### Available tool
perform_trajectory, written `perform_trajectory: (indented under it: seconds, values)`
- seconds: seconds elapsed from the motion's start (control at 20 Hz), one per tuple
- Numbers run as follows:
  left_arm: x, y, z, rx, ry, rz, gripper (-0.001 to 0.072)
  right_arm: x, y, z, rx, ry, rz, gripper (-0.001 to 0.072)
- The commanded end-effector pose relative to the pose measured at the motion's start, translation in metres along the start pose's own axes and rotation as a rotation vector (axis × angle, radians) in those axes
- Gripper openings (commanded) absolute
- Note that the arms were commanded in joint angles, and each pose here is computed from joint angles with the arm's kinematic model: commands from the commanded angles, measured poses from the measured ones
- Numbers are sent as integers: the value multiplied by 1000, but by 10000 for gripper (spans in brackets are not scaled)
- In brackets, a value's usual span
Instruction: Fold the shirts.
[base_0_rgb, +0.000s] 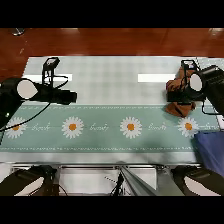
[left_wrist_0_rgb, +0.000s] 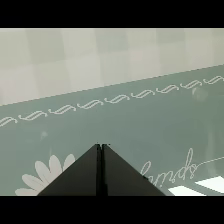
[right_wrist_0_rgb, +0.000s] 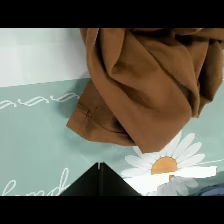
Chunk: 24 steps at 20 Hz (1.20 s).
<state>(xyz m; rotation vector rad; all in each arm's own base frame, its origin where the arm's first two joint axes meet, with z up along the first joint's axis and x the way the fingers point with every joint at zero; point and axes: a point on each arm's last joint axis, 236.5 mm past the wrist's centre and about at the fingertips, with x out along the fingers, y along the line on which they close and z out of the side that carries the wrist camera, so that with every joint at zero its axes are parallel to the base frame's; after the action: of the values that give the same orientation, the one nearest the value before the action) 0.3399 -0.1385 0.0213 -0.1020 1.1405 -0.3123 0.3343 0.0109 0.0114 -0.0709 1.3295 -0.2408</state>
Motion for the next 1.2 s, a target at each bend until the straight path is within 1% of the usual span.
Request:
perform_trajectory:
  seconds: [0.0, 0.65, 0.9, 1.05, 1.1, 1.15]
  values:
    - [0, 0, 0, 0, 0, 1, 20, 0, 0, 0, -1, 1, 0, 26]
    - [0, 0, 0, 0, 0, 0, 20, 0, 1, 2, -1, -8, 3, 26]
    - [0, 0, 0, 0, 0, 1, 20, -4, 10, 45, -14, -193, 42, 26]
    - [4, 1, 14, -1, -53, 1, 23, -22, 2, 102, -83, -445, -4, 30]
    - [8, 2, 22, -2, -82, 3, 132, -27, -3, 118, -65, -512, -8, 134]
    - [11, 4, 30, 1, -111, 10, 483, -28, -13, 131, -2, -555, 4, 470]
